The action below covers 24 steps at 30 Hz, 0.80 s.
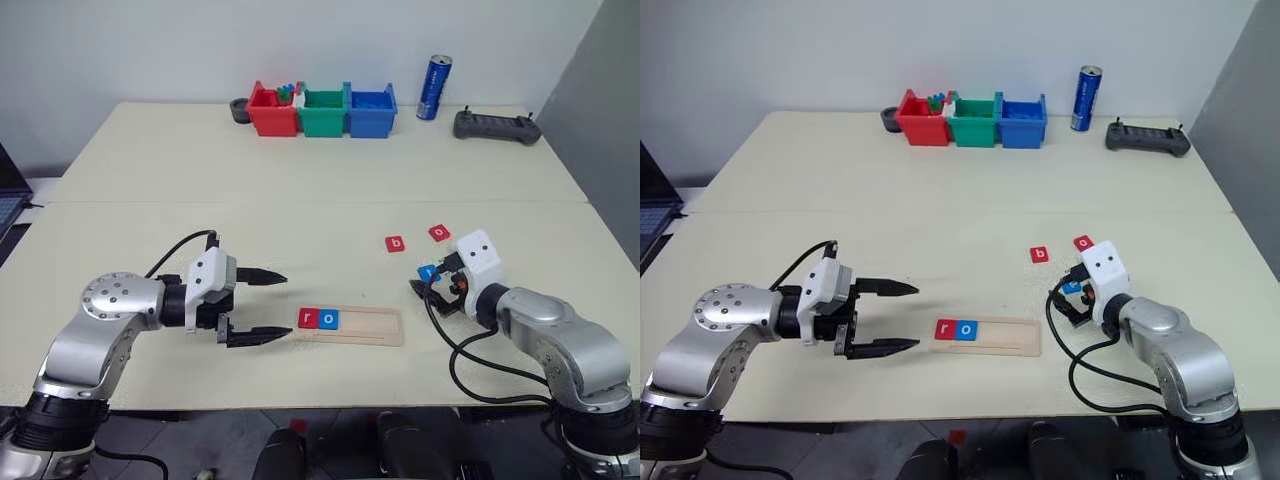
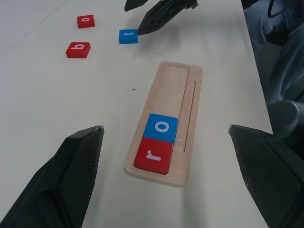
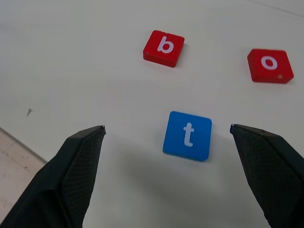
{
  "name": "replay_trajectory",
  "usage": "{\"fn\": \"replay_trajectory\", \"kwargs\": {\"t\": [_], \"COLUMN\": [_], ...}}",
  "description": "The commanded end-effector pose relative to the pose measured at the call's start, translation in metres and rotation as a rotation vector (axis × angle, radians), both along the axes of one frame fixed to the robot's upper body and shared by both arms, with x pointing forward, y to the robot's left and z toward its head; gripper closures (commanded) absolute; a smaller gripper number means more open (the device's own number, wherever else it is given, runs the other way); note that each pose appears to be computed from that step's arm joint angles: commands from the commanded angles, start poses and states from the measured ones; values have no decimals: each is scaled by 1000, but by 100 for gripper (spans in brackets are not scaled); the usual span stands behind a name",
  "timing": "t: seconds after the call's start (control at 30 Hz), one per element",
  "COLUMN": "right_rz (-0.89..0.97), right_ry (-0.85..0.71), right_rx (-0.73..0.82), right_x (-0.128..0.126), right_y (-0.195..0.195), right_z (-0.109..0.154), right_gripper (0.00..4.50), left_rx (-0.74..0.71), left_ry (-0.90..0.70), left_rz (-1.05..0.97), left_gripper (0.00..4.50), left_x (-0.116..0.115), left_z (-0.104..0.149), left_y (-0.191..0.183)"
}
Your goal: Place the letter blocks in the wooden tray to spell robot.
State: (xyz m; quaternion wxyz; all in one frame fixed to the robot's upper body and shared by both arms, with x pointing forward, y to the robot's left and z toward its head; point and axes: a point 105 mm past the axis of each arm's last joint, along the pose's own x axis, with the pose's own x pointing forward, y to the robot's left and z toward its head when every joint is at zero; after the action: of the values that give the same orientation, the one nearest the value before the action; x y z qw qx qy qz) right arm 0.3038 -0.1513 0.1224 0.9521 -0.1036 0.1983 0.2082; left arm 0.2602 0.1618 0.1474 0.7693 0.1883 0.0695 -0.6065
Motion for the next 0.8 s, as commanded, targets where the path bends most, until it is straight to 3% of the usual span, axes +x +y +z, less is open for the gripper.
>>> {"fn": "replay_trajectory", "kwargs": {"t": [0.03, 0.5, 0.8], "right_rz": [-50, -98, -48], "right_ry": [-62, -116, -130], "right_rx": [23, 1, 31], "right_x": [1, 10, 9], "right_y": [-5, -18, -6], "right_z": [15, 31, 33], "right_gripper": [0, 0, 0], "left_rx": [0, -9, -14], "left_ry": [-25, -62, -64], "left_rz": [-10, 7, 17], "left_gripper": [4, 4, 4], "left_x": [-1, -1, 1], "left_z": [1, -4, -6], "left_y": [0, 3, 4]}}
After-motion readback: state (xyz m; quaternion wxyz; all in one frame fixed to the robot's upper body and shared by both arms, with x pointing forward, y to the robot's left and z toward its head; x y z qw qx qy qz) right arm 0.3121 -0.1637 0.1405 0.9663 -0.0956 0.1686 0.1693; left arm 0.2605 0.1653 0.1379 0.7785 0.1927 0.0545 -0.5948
